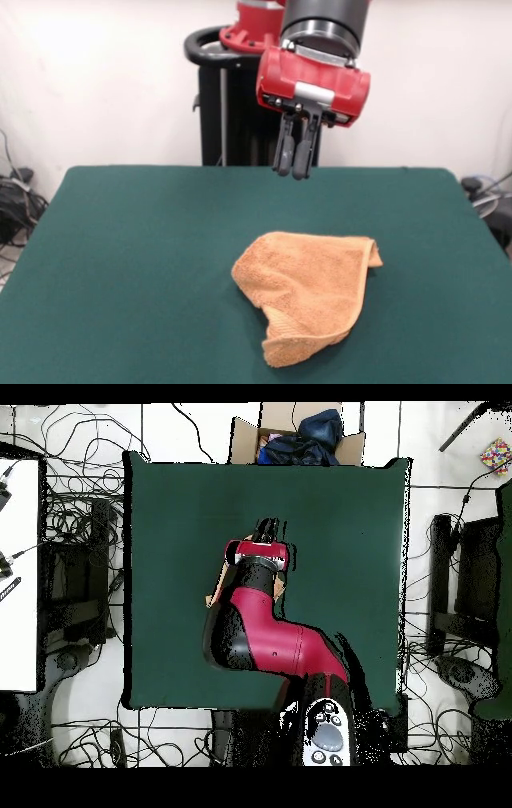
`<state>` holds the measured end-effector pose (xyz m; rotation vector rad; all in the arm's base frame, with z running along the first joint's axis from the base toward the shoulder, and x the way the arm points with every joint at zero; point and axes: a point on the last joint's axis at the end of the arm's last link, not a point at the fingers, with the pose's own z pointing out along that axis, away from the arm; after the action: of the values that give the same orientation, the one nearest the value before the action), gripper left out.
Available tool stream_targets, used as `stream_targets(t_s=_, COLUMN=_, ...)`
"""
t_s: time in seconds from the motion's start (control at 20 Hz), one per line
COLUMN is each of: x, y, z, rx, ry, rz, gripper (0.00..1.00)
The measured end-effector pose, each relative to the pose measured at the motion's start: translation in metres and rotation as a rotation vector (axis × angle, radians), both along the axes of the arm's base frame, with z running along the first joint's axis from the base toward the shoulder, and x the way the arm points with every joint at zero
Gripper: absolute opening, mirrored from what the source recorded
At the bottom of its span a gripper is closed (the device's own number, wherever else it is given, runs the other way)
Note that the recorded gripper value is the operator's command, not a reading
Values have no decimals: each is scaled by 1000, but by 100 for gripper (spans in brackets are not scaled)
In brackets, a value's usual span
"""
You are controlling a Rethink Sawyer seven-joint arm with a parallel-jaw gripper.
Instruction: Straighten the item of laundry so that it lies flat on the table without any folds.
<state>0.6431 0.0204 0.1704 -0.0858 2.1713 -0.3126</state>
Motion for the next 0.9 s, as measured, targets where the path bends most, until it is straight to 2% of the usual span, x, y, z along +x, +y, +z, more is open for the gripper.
stream_targets(t_s=0.9, x=3, y=1, z=7, rx=-9, ry=-66, rz=9, gripper=0)
